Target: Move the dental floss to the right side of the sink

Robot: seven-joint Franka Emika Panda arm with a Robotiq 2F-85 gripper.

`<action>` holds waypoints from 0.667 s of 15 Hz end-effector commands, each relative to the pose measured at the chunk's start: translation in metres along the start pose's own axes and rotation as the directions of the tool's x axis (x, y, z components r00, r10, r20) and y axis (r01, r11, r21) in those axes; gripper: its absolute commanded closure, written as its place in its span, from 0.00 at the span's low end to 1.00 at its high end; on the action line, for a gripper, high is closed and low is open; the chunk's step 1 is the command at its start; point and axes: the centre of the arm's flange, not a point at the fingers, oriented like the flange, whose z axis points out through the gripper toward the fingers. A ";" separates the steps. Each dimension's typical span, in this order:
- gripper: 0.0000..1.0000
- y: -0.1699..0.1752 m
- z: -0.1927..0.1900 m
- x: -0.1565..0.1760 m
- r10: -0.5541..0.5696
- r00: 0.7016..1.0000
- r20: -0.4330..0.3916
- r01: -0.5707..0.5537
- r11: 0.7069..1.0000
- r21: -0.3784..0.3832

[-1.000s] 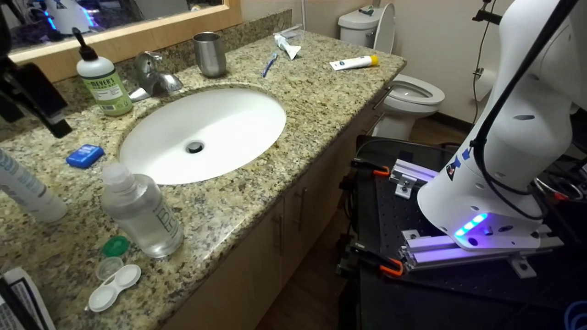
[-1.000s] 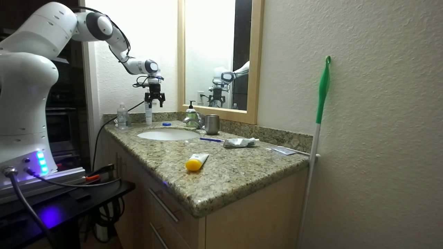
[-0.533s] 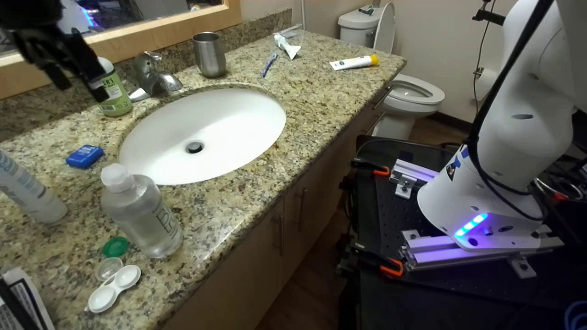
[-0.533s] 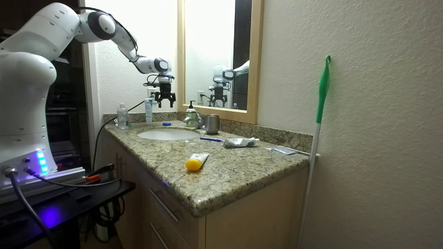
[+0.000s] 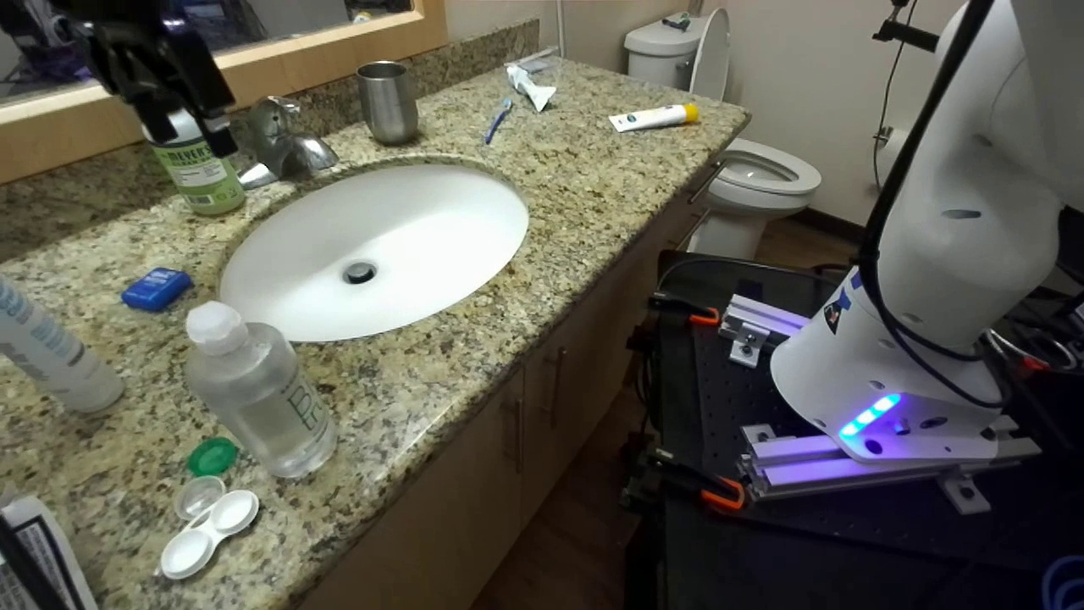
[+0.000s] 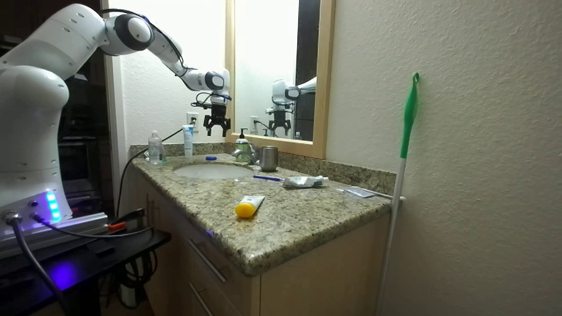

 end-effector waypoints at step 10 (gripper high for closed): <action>0.00 0.036 0.056 -0.093 -0.077 0.996 -0.052 0.076 0.997 -0.032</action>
